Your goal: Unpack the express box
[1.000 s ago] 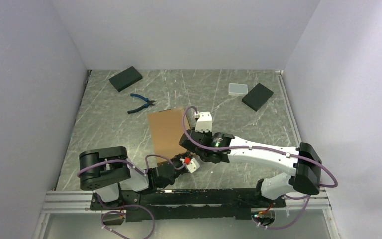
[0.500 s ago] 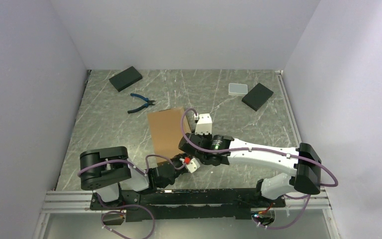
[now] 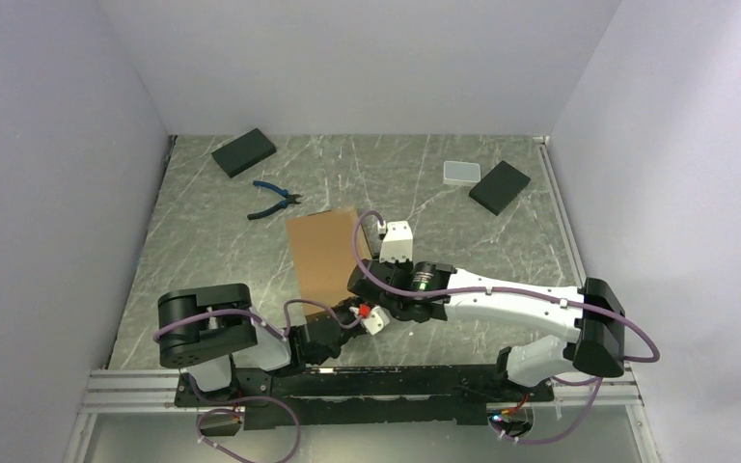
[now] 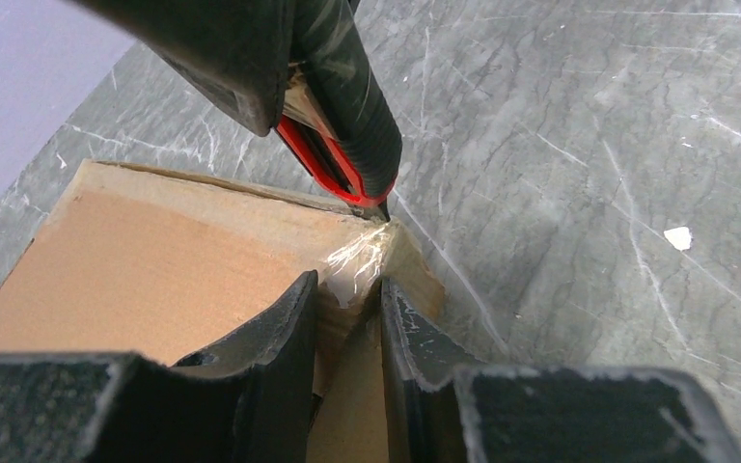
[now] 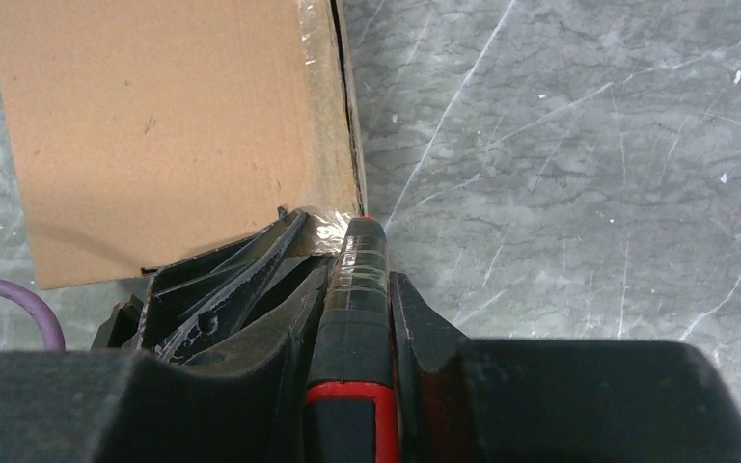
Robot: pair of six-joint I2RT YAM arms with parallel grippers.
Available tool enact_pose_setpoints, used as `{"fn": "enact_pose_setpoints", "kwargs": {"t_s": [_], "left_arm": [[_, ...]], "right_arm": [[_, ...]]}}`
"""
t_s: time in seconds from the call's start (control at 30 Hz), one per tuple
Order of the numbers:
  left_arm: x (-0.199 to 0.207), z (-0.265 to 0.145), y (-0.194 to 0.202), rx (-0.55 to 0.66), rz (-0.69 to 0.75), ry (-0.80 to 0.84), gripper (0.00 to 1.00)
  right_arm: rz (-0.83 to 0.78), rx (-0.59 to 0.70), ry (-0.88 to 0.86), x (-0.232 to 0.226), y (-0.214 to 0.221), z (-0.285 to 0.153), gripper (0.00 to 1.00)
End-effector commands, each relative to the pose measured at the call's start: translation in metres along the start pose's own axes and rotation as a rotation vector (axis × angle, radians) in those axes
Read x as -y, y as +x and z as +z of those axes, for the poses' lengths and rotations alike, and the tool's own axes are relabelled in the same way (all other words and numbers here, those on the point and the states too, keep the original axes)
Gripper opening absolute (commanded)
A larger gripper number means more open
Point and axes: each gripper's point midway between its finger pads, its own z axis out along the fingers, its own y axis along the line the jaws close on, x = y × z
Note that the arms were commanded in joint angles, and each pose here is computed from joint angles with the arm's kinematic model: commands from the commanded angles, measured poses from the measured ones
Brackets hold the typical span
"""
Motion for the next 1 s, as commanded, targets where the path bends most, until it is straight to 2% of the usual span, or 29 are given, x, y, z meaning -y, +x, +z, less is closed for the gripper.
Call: {"fn": "enact_pose_setpoints", "kwargs": {"t_s": [0.0,0.1,0.37,0.47,0.63,0.73,0.8,0.87,0.97], "left_arm": [[-0.018,-0.003,0.034,-0.138,0.071,-0.113,0.27],[-0.010,-0.003,0.031,-0.128,0.096,-0.106,0.32],[0.006,-0.004,0.029,-0.109,0.114,-0.089,0.34],[0.008,-0.005,0.025,-0.092,0.112,-0.089,0.37],[0.008,-0.007,0.010,-0.056,0.088,-0.074,0.53],[0.011,-0.009,-0.005,-0.033,0.057,-0.031,0.63],[0.010,-0.011,-0.020,-0.006,0.023,-0.010,0.66],[0.011,-0.014,-0.037,0.013,-0.008,0.028,0.69],[0.008,-0.021,-0.069,0.050,-0.068,0.084,0.77]], "right_arm": [[-0.009,-0.073,-0.102,-0.011,0.004,-0.031,0.00],[0.013,-0.016,-0.108,-0.014,-0.018,-0.033,0.00],[0.058,0.140,-0.051,0.003,-0.084,-0.061,0.00],[0.102,0.239,-0.015,0.029,-0.117,-0.080,0.00],[0.173,0.454,0.093,0.094,-0.167,-0.102,0.00],[0.177,0.536,0.183,0.129,-0.171,-0.096,0.00],[0.168,0.559,0.250,0.147,-0.165,-0.084,0.00],[0.150,0.532,0.311,0.162,-0.154,-0.066,0.00],[0.127,0.420,0.370,0.177,-0.134,-0.036,0.00]]}}
